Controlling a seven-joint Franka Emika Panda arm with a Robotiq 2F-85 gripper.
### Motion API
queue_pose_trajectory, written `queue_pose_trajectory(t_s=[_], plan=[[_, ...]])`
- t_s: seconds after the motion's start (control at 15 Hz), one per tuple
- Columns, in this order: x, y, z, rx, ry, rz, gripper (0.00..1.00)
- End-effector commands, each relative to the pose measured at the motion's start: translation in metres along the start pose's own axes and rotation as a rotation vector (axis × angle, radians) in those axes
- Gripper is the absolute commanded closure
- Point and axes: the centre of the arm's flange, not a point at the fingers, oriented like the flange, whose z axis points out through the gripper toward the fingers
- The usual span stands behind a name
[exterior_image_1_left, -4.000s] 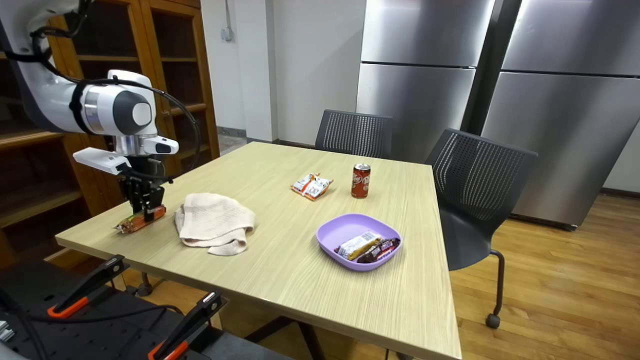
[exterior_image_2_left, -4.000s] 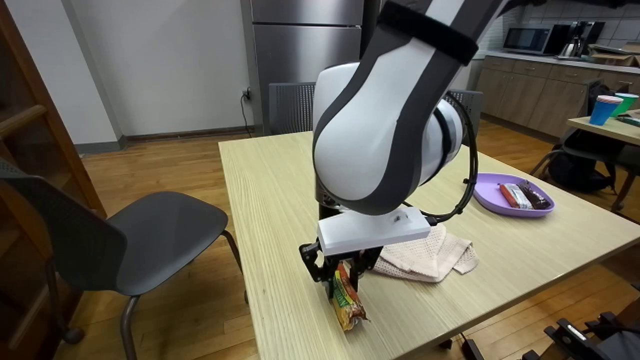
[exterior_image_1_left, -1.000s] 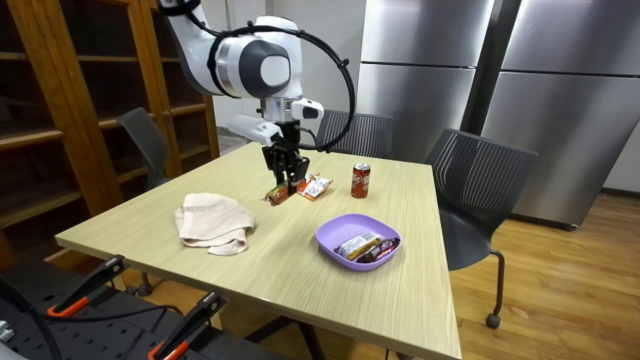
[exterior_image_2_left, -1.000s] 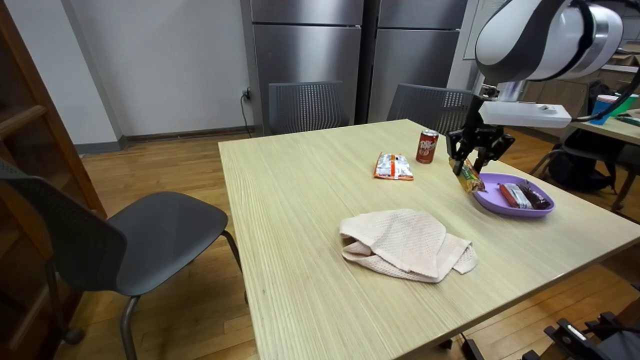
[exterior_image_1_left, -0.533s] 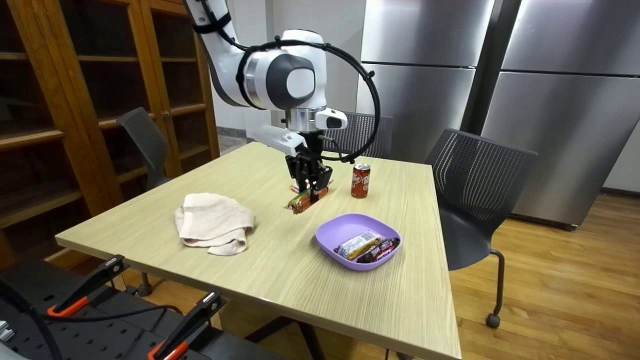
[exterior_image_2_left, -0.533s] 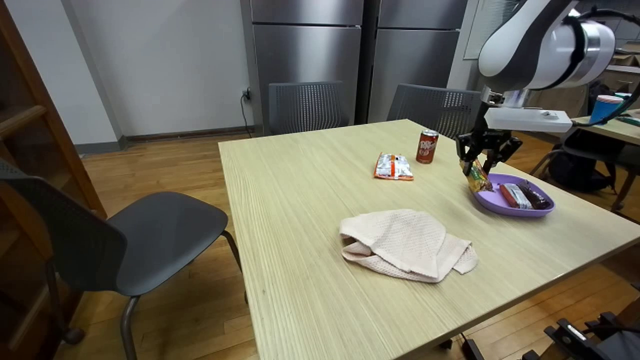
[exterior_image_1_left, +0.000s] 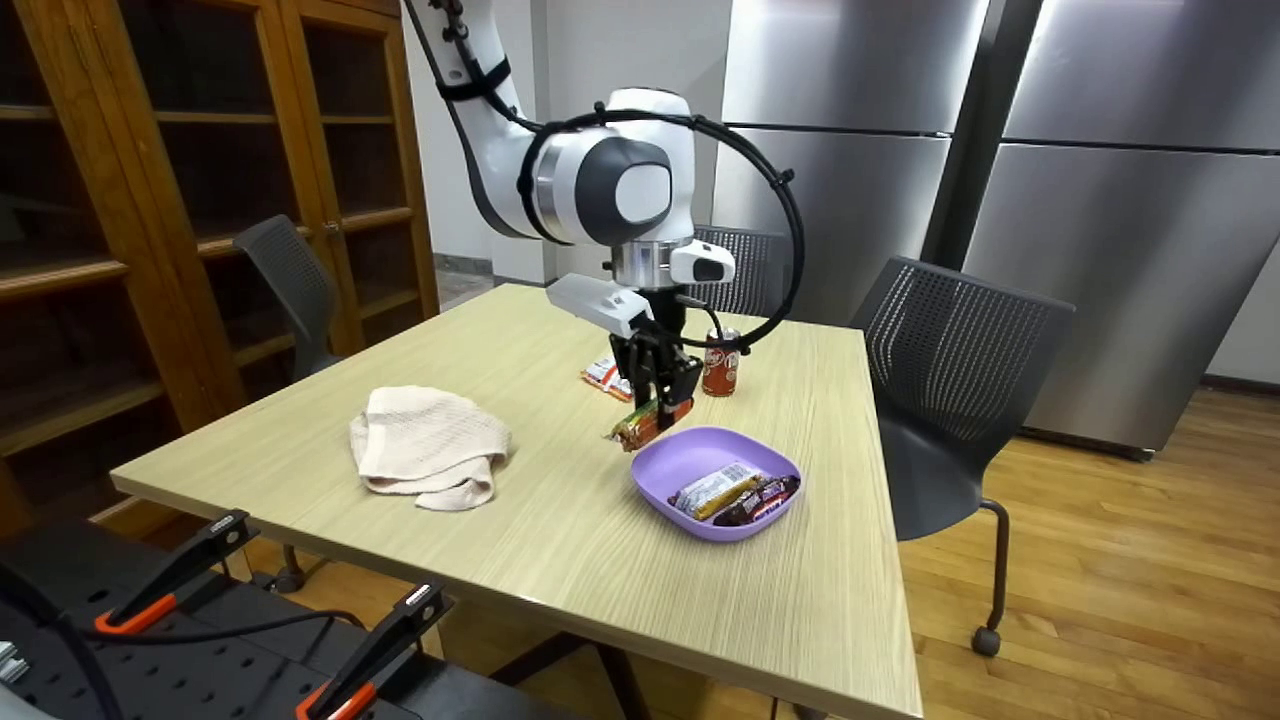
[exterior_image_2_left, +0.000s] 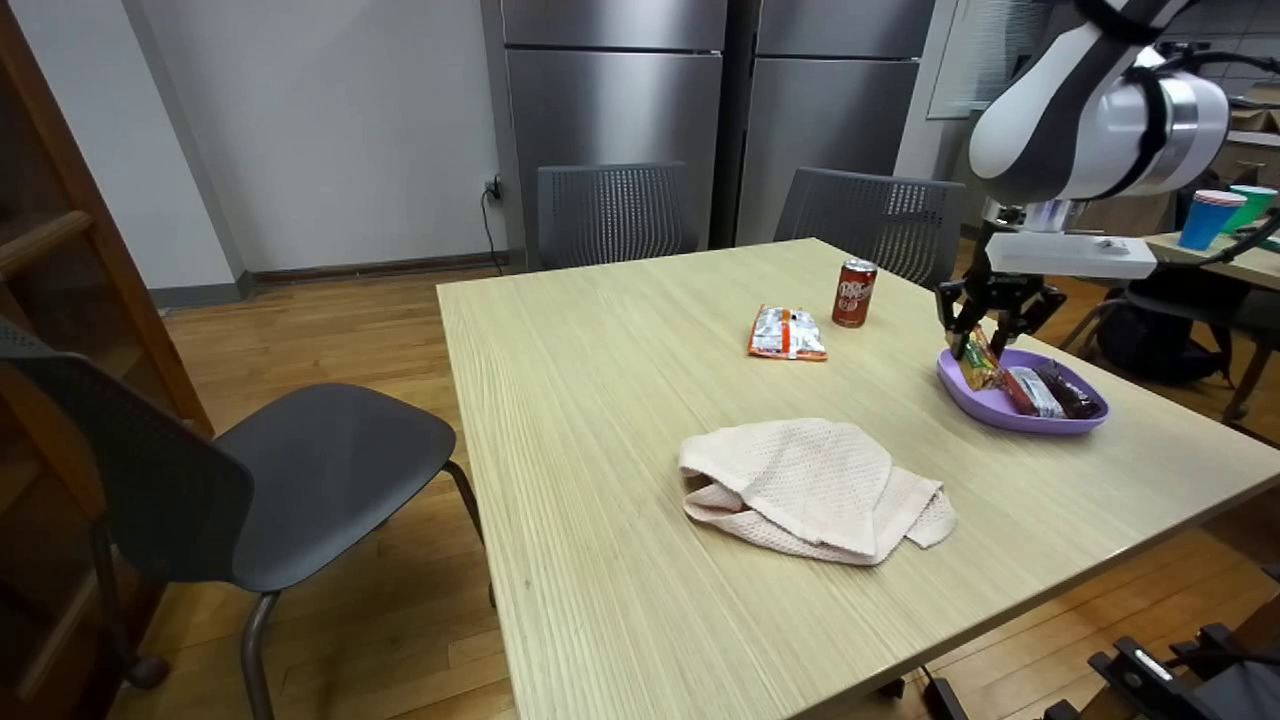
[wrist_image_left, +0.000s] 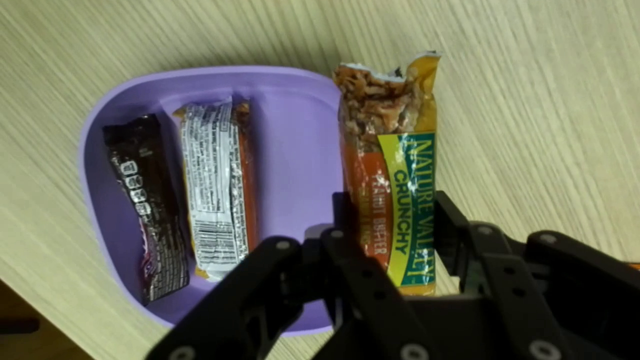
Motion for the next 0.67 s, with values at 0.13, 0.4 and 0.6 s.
queue_pose_trajectory(t_s=[0.13,0.4,0.6], plan=[[0.018,0.017,0.01,-0.012,-0.022,0.034,0.84],[0.023,0.027,0.019,-0.029,-0.028,0.056,0.84],[0.027,0.032,0.026,-0.042,-0.035,0.067,0.84]])
